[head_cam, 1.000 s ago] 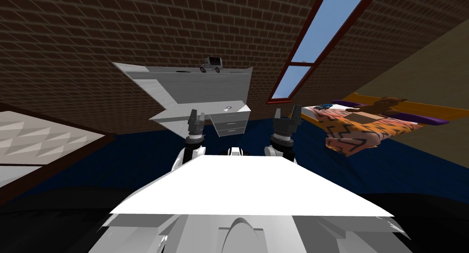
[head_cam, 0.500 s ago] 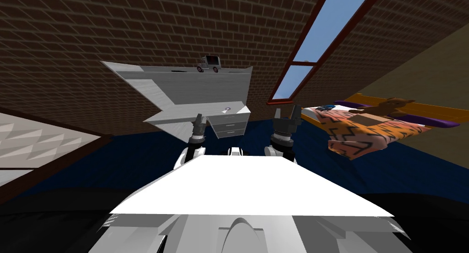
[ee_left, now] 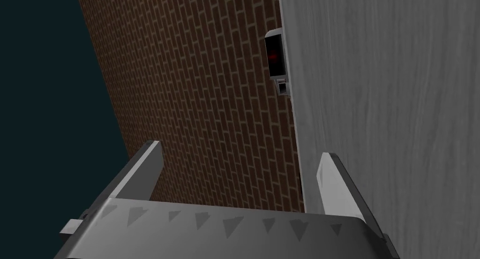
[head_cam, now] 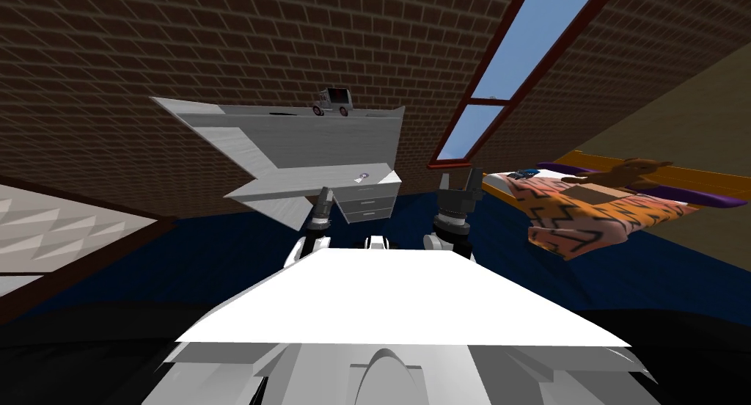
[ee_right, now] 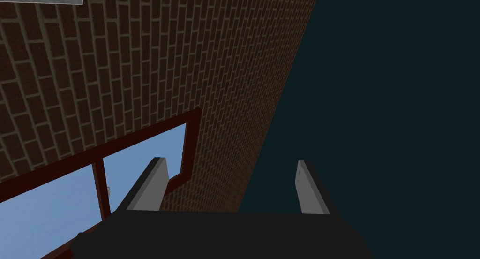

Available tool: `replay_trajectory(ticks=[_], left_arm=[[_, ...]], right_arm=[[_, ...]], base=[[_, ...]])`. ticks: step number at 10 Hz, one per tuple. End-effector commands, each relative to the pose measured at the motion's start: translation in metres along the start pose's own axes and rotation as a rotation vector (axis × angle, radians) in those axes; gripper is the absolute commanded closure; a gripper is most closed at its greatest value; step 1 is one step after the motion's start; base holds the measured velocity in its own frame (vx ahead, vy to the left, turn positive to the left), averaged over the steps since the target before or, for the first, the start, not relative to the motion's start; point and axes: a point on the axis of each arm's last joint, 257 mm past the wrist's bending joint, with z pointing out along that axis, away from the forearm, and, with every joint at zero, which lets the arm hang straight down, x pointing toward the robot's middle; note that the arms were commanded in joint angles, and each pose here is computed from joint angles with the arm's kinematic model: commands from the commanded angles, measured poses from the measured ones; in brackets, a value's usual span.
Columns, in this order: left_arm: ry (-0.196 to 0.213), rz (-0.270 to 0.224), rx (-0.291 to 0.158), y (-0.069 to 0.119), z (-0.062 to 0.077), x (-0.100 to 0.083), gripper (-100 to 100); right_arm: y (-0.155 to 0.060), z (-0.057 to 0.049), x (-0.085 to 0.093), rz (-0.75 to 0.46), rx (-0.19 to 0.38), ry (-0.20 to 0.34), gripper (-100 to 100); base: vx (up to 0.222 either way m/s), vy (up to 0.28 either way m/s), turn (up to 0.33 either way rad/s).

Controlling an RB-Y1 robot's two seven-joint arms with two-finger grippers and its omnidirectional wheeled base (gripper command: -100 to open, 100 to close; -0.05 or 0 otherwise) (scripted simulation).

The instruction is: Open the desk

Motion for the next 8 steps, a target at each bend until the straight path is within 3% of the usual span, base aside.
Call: replay_trajectory(ticks=[1,8], left_arm=[[0.006,0.008,-0.049,0.025,-0.010,0.001,-100],[0.019,0.026,-0.157,0.083,-0.036,0.004,-100]], right_arm=[[0.000,0.000,0.000,0.000,0.000,0.000,0],[0.000,0.000,0.000,0.000,0.000,0.000,0]], base=[[0.101,-0.039,0.004],[0.078,-0.030,0.005]])
